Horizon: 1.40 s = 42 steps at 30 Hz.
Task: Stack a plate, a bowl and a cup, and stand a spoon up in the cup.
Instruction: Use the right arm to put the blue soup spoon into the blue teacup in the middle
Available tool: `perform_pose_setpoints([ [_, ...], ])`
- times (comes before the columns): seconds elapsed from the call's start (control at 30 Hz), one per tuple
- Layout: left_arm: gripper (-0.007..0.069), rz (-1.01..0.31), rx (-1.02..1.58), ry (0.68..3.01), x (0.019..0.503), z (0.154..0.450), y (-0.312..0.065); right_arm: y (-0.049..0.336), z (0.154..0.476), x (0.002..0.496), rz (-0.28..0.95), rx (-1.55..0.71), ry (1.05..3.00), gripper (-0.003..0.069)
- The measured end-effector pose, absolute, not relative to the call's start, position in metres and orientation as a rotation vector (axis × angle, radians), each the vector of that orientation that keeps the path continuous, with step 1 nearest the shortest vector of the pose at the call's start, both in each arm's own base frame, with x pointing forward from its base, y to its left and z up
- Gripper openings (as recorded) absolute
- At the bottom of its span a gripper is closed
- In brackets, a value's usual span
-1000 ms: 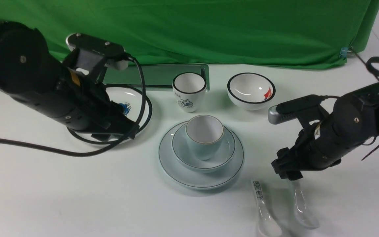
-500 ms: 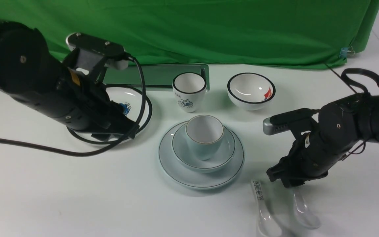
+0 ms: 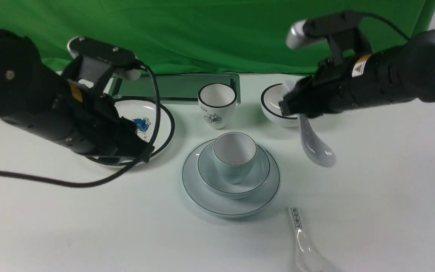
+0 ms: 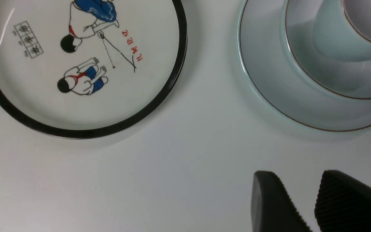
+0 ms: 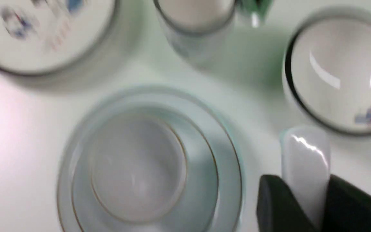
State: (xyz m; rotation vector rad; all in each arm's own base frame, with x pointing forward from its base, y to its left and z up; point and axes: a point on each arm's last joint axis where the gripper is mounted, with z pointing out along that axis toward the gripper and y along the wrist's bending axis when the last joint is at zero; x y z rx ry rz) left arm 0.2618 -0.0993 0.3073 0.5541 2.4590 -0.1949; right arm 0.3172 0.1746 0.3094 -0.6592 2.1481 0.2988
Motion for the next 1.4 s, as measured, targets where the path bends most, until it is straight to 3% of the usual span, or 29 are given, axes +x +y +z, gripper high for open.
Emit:
perform_pose_setpoints([
  [0.2,0.0173,-0.218,0.461,2.260,0.218,0.313,-0.082,0.223,0.328,0.306,0.341,-0.725,1.778,0.0176],
  [0.4,0.0179,-0.226,0.413,2.102,0.192,0.310,-0.071,0.250,0.305,0.317,0.336,-0.683,1.589,0.0176],
  [0.67,0.0184,-0.232,0.393,2.070,0.188,0.309,-0.070,0.264,0.250,0.335,0.319,-0.698,1.664,0.0176],
  [0.8,0.0186,-0.233,0.387,2.047,0.189,0.311,-0.070,0.265,0.238,0.336,0.325,-0.709,1.716,0.0176],
  [1.13,0.0188,-0.234,0.381,2.024,0.190,0.313,-0.070,0.265,0.233,0.335,0.324,-0.739,1.772,0.0186],
  [1.27,0.0188,-0.237,0.379,2.034,0.189,0.312,-0.070,0.264,0.230,0.333,0.323,-0.759,1.809,0.0253],
  [1.4,0.0180,-0.247,0.374,2.058,0.183,0.313,-0.068,0.261,0.238,0.327,0.327,-0.780,1.844,0.0265],
])
